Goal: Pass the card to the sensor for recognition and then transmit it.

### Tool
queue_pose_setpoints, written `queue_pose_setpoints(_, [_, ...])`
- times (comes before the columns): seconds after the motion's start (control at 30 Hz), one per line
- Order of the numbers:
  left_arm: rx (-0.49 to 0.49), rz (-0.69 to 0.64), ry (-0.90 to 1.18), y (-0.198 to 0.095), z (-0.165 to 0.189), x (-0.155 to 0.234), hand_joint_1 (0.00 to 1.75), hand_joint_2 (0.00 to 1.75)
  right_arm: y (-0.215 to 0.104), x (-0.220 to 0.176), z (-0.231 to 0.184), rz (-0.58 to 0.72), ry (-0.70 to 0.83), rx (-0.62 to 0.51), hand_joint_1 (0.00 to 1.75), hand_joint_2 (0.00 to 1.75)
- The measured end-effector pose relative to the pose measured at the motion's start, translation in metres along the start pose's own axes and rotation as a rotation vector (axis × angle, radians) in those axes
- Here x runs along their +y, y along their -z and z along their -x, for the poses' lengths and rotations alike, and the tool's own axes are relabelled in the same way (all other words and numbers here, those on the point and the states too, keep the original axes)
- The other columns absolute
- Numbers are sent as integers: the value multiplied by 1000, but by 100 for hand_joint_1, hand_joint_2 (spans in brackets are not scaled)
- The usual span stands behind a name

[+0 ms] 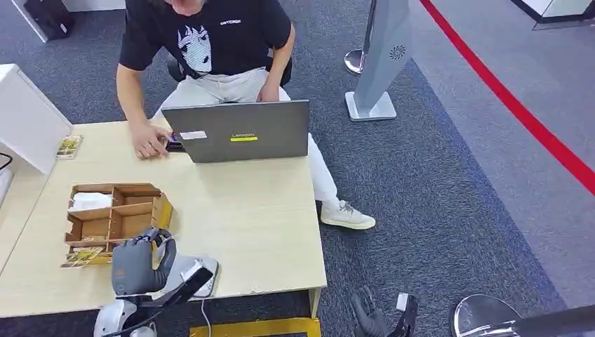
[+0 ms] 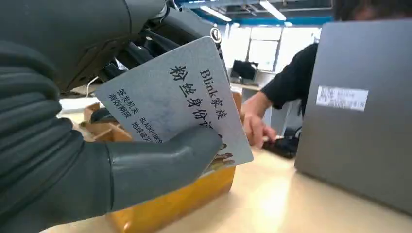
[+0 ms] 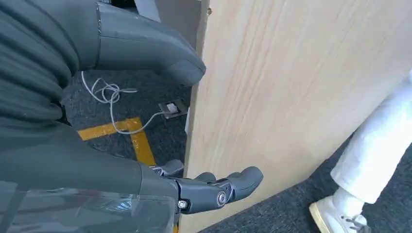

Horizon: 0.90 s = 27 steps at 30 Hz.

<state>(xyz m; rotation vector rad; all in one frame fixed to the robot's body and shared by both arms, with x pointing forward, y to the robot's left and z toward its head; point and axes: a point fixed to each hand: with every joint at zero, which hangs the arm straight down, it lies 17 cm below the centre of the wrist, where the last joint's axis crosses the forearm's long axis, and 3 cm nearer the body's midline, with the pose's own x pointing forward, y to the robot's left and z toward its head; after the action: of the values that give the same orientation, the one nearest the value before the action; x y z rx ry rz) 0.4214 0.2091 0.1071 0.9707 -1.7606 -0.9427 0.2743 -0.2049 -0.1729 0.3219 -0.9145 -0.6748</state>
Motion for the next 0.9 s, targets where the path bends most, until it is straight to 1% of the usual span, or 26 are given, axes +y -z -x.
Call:
queue_pose_setpoints(0.13, [1,-12,3,4,1,5,175,175,0,1,0,-3,-6,3,0,175])
queue_pose_setpoints(0.2, [10,-33,1,14,6,14,175,175,1,2,2,-6,-12,12,0,175])
queue_pose_setpoints(0.4, [24,-109,78,82,33,73,175,175,4,10,2,-29,-34,32,0,175])
queue_pose_setpoints(0.57, [53,-124,176,127,60,114,175,175,6,18,4,-49,-51,45,0,175])
queue_pose_setpoints(0.67, [74,-115,215,142,77,126,175,175,6,21,5,-58,-59,53,0,175])
queue_pose_setpoints(0.73, [79,-119,226,149,82,132,175,175,7,22,5,-64,-64,56,0,175])
queue_pose_setpoints(0.9, [91,-117,237,155,89,136,175,175,7,25,5,-69,-66,56,0,175])
